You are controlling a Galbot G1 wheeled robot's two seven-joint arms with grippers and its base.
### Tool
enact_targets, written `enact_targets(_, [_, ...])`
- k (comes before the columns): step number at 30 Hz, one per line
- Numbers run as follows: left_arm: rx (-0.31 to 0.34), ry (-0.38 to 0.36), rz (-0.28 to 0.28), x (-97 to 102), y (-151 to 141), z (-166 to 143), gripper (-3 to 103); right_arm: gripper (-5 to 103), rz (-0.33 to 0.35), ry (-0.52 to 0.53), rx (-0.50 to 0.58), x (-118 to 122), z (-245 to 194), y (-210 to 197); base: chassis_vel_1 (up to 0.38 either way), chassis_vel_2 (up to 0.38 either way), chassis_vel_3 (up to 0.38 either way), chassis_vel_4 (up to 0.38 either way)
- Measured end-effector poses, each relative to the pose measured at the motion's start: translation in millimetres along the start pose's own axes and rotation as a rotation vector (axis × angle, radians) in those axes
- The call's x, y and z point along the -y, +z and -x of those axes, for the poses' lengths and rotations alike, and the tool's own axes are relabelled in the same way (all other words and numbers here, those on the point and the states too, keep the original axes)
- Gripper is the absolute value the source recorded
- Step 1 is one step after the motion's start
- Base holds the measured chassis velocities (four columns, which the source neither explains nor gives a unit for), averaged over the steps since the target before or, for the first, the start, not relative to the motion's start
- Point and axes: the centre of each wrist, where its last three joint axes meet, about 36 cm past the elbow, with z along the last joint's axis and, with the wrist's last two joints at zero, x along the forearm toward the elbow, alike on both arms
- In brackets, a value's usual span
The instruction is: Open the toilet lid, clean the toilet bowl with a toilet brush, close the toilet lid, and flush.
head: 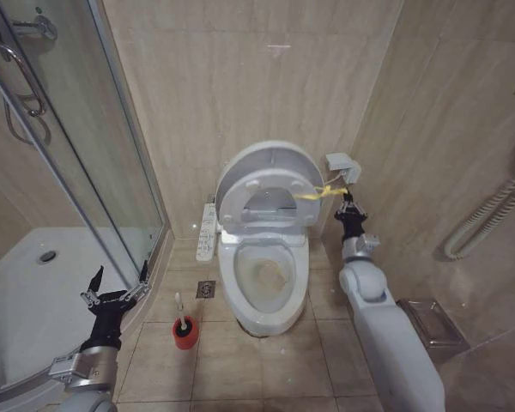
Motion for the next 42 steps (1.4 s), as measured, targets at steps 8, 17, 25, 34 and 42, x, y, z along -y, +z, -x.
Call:
enact_targets(8, [0.0, 0.0, 0.0, 0.0, 0, 0, 100, 1, -0.015, -0.002, 0.011, -4, 43, -3, 0.0, 0.0, 0.0, 0.0])
enact_targets(17, [0.0, 0.0, 0.0, 0.0, 0, 0, 100, 1, -0.022, -0.006, -0.011, -15, 69, 4, 0.0, 0.0, 0.0, 0.0])
enact_targets(25, [0.0, 0.0, 0.0, 0.0, 0, 0, 100, 1, -0.022, -0.021, -0.024, -32, 95, 6, 0.0, 0.0, 0.0, 0.0])
enact_targets(34, [0.0, 0.0, 0.0, 0.0, 0, 0, 100, 1, -0.023, -0.04, -0.008, -50, 117, -4, 0.0, 0.0, 0.0, 0.0])
enact_targets(42, [0.0, 0.0, 0.0, 0.0, 0, 0, 100, 1, -0.021, -0.054, 0.007, -69, 134, -14, 0.0, 0.0, 0.0, 0.0])
